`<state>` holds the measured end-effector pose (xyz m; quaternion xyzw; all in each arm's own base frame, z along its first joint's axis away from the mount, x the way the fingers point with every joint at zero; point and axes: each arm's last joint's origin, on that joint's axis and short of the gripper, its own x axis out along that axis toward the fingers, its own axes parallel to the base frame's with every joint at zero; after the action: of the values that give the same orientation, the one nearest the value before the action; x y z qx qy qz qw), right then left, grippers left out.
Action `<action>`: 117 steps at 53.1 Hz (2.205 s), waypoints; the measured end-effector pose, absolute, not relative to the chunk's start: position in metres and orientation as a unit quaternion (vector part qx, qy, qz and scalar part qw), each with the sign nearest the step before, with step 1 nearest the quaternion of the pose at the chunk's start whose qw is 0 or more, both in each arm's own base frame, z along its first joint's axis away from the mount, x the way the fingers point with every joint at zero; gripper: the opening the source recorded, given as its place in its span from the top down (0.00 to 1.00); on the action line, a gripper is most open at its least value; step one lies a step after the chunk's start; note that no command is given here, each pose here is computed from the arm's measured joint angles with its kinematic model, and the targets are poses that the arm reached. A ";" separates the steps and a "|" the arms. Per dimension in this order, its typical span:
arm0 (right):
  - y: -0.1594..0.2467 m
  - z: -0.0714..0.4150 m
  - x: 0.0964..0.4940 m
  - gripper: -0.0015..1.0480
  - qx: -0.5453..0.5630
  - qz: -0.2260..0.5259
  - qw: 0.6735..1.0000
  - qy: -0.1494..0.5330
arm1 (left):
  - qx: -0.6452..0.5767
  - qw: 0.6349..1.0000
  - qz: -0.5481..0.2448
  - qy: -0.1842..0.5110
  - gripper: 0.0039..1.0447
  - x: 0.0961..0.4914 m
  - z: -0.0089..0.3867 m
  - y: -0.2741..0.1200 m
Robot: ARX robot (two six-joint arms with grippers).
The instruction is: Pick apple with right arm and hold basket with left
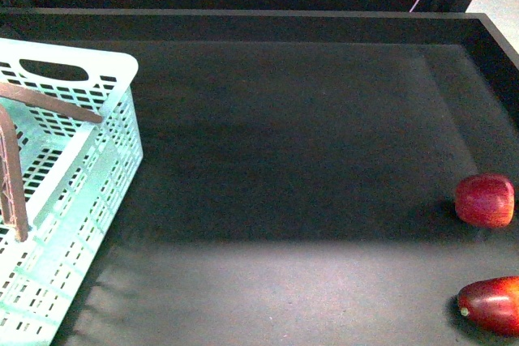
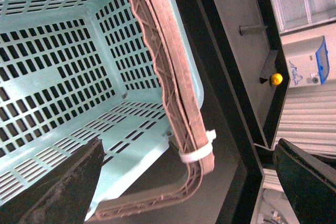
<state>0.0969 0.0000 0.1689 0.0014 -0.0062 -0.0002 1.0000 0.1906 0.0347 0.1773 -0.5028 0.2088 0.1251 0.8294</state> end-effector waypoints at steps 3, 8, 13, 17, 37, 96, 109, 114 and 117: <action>0.000 0.169 0.097 0.08 0.001 0.000 1.000 -0.006 | -0.515 0.821 0.128 0.208 0.06 0.203 0.175 0.037; 0.000 0.169 0.097 0.08 0.001 0.000 1.000 -0.006 | -0.535 0.809 0.126 0.209 0.06 0.225 0.171 0.041; 0.000 0.169 0.097 0.08 0.001 0.000 1.000 -0.006 | -0.553 0.796 0.131 0.210 0.06 0.243 0.167 0.044; 0.000 0.169 0.097 0.08 0.001 0.000 1.000 -0.006 | -0.562 0.786 0.140 0.216 0.06 0.256 0.161 0.047; 0.000 0.169 0.097 0.08 0.001 0.000 1.000 -0.006 | -0.561 0.778 0.172 0.225 0.06 0.284 0.153 0.052; 0.000 0.169 0.097 0.08 0.001 0.000 1.000 -0.006 | -0.558 0.758 0.229 0.248 0.84 0.301 0.139 0.054; 0.000 0.169 0.097 0.08 0.001 0.000 1.000 -0.006 | -0.545 0.764 0.217 0.268 0.84 0.296 0.149 0.043; 0.000 0.169 0.097 0.08 0.001 0.000 1.000 -0.006 | -0.538 0.772 0.200 0.274 0.84 0.293 0.160 0.032; 0.000 0.169 0.097 0.08 0.001 0.000 1.000 -0.006 | -0.534 0.777 0.186 0.277 0.84 0.290 0.168 0.024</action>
<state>0.0969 0.0000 0.1689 0.0014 -0.0062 0.0000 1.0000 0.2900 0.0243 0.1675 -0.5340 0.2772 0.1863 0.7767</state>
